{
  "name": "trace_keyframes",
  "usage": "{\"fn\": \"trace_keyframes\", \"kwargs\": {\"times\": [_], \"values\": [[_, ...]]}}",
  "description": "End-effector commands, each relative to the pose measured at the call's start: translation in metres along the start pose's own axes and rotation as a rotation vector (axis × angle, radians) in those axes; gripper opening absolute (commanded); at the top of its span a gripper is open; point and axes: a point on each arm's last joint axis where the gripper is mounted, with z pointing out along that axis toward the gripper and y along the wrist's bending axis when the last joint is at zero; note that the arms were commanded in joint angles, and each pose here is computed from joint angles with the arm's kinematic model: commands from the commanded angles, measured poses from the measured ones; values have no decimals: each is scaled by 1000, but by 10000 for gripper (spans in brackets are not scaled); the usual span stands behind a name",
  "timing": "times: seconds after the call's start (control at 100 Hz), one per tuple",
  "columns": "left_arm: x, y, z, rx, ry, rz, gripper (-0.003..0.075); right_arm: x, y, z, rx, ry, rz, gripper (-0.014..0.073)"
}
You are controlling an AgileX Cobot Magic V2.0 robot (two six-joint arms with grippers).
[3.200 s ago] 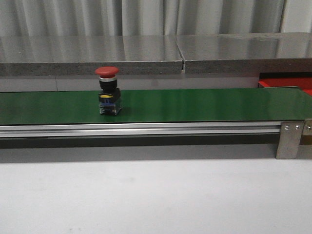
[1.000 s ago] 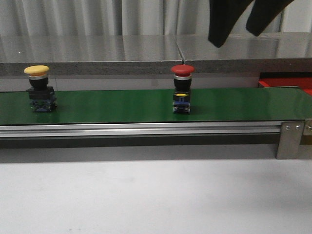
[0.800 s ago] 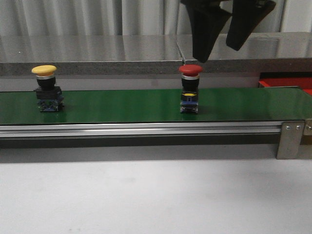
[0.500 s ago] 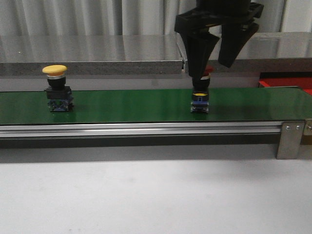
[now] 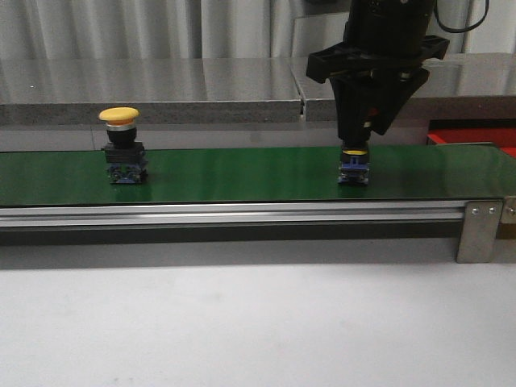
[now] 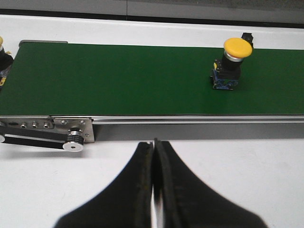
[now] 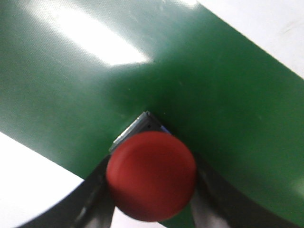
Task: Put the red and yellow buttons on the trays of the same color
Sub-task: 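Close the right gripper on the red button and lift it, then lower the red button into the red tray and open the right gripper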
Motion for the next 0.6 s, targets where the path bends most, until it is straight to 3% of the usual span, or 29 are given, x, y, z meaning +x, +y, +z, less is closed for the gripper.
{"fn": "trace_keyframes", "kwargs": {"times": [0.0, 0.23, 0.59], "values": [[-13, -2, -4, 9, -93, -9, -19, -8, -2, -30, 13, -116, -6, 125], [-13, -2, -4, 9, -93, -9, -19, -5, -19, -50, 37, -157, 34, 125], [-13, -2, -4, 9, -93, -9, -19, 16, -98, -74, 160, -225, 210, 125]]}}
